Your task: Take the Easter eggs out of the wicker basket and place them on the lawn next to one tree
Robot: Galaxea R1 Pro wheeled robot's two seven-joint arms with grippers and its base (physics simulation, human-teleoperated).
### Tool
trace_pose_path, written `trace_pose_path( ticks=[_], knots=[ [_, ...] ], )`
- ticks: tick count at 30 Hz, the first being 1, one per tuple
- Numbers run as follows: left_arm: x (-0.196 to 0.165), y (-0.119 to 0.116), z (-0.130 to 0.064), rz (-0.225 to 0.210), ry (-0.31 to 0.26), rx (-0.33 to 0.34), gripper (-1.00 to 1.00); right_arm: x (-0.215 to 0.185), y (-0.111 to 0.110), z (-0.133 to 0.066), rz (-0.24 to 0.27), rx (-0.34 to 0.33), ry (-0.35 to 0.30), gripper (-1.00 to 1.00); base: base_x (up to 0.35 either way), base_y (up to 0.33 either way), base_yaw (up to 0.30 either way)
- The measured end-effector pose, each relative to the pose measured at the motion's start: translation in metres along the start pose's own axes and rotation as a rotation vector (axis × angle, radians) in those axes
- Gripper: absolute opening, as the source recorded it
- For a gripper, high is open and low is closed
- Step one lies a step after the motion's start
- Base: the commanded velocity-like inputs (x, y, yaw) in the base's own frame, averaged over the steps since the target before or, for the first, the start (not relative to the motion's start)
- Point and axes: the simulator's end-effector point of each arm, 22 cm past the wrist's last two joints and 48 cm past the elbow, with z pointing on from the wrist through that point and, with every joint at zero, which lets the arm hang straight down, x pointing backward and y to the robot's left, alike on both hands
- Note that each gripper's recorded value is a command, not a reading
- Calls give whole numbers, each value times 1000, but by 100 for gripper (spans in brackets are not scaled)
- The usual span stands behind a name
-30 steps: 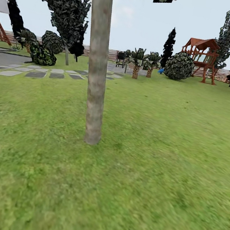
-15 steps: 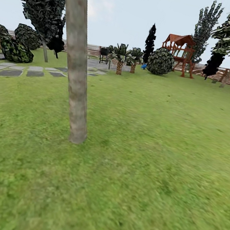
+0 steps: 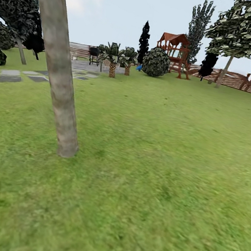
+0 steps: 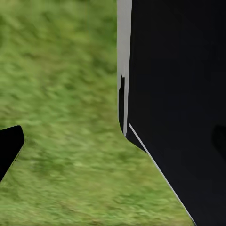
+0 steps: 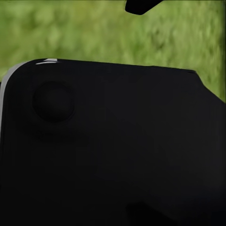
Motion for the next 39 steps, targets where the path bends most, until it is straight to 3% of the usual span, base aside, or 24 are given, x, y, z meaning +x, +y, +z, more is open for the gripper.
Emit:
trace_pose_path(
  ticks=[39],
  knots=[
    [3, 0, 0, 1, 8, 0, 100, 3, -3, 0, 1, 4, 8, 100, 0, 0, -293]
  ],
)
